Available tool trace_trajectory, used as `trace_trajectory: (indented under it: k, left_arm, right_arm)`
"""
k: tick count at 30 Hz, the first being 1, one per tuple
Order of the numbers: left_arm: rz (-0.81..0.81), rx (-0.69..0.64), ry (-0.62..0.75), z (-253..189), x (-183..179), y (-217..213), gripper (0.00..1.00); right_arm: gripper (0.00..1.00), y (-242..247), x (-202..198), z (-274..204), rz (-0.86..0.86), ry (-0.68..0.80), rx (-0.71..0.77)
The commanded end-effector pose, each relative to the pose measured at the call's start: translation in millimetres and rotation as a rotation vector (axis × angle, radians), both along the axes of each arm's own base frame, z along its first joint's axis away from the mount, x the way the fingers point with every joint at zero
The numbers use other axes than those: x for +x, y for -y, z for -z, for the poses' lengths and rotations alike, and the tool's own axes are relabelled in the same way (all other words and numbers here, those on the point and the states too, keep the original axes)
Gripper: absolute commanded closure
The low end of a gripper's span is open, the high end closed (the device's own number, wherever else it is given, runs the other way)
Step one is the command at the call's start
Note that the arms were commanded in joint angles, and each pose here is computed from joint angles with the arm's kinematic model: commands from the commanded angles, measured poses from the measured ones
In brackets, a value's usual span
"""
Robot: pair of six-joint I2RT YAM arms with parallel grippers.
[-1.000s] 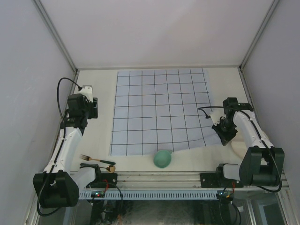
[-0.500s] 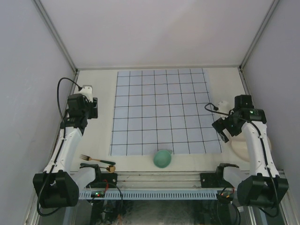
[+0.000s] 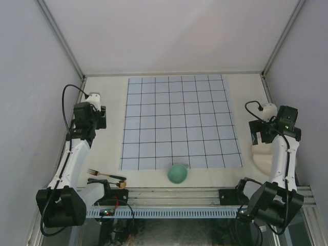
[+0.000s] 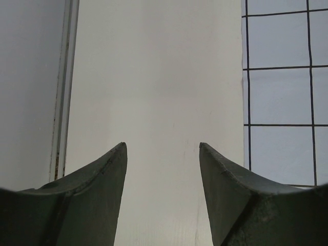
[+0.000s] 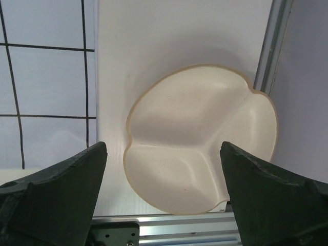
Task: Set the dinner table for one person
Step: Flatten out the napkin at the center of the board.
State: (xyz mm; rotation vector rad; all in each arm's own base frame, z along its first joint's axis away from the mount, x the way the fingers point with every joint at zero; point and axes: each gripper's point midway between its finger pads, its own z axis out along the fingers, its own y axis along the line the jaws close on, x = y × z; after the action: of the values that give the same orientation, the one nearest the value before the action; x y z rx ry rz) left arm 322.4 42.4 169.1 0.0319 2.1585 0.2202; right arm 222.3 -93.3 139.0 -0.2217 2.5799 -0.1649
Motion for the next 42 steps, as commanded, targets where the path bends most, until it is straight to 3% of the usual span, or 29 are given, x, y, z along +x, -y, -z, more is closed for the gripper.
trace_trajectory:
  k: [1,6,11,20,28,42]
  left_arm:
    - [-0.038,0.033,0.02,1.3,2.7,-9.7,0.37]
    - [-0.061,0.043,0.039,-4.0,4.7,-14.0,0.37]
    - [0.065,-0.024,0.013,6.0,17.2,9.7,0.37]
    - [0.157,-0.282,-0.23,55.9,26.1,52.6,0.4]
    - [0.196,-0.53,-0.281,86.9,30.8,89.9,0.41]
    - [0.15,-0.653,-0.354,118.7,63.3,95.0,0.43]
  right_arm:
    - [0.09,1.9,17.4,-5.8,0.034,0.121,0.019]
    - [0.09,-7.5,23.1,-0.4,0.017,0.137,0.077]
    - [0.09,-3.7,22.1,-2.1,0.018,0.134,0.052]
    - [0.09,-12.0,14.4,-20.6,0.067,0.17,0.084]
    - [0.09,-23.1,13.3,-30.2,0.061,0.16,0.076]
    - [0.09,-23.5,2.0,-43.4,0.085,0.226,0.036]
